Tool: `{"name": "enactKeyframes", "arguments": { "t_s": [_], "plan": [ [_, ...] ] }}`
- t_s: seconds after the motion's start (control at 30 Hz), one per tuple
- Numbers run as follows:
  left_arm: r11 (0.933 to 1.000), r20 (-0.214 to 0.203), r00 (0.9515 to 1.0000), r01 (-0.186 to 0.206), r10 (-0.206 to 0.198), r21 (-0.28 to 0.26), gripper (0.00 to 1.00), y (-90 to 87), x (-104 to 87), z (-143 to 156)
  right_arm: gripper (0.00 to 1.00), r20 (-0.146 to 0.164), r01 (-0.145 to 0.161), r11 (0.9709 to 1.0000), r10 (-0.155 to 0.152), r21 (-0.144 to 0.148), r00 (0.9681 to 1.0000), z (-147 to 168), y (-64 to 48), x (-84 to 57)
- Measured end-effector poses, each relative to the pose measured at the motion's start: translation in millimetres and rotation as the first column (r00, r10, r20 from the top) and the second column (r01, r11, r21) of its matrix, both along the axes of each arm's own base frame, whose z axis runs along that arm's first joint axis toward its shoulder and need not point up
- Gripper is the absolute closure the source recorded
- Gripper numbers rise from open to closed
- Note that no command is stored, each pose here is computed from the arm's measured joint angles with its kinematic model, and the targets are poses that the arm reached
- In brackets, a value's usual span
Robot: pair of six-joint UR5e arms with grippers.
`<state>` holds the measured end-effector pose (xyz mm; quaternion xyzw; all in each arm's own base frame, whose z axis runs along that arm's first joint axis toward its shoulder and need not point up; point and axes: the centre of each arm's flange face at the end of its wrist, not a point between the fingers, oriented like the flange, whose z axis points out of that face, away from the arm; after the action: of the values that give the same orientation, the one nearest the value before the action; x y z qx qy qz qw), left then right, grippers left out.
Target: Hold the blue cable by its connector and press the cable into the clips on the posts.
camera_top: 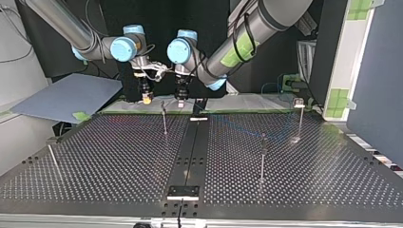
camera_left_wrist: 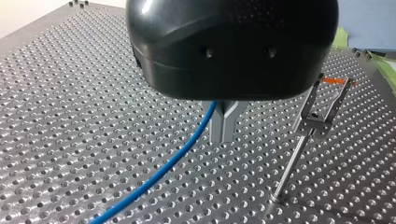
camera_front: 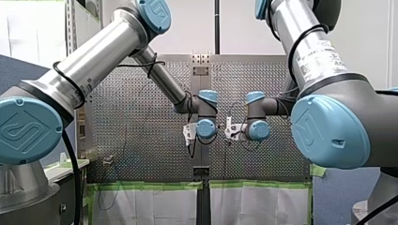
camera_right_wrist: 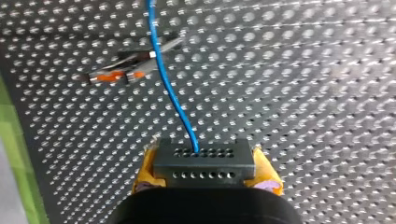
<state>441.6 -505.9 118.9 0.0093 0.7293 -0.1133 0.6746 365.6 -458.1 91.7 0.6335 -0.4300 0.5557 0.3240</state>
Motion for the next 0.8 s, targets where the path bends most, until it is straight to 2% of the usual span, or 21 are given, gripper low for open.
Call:
{"name": "enactKeyframes", "arguments": {
  "t_s": [0.33, 0.63, 0.8],
  "plan": [
    [0.9997, 0.023, 0.9997, 0.005, -0.005, -0.022, 1.00, -3.8, 2.3, -5.4, 1.00, -0.005, -0.002, 0.9997, 0.002, 0.023, 1.0000, -14.9, -8.9, -13.1],
    [0.9999, -0.021, 0.9997, -0.012, 0.012, 0.011, 1.00, -1.1, -2.7, -50.0, 1.00, 0.000, 0.011, 0.9995, -0.011, 0.030, 0.9999, -25.6, -19.2, -26.4],
    [0.9998, -0.039, 0.9992, 0.004, -0.004, 0.021, 1.00, -2.0, -5.8, -62.8, 1.00, 0.017, 0.007, 0.9994, -0.008, 0.035, 0.9998, -38.2, -25.2, -33.1]
  ]
}}
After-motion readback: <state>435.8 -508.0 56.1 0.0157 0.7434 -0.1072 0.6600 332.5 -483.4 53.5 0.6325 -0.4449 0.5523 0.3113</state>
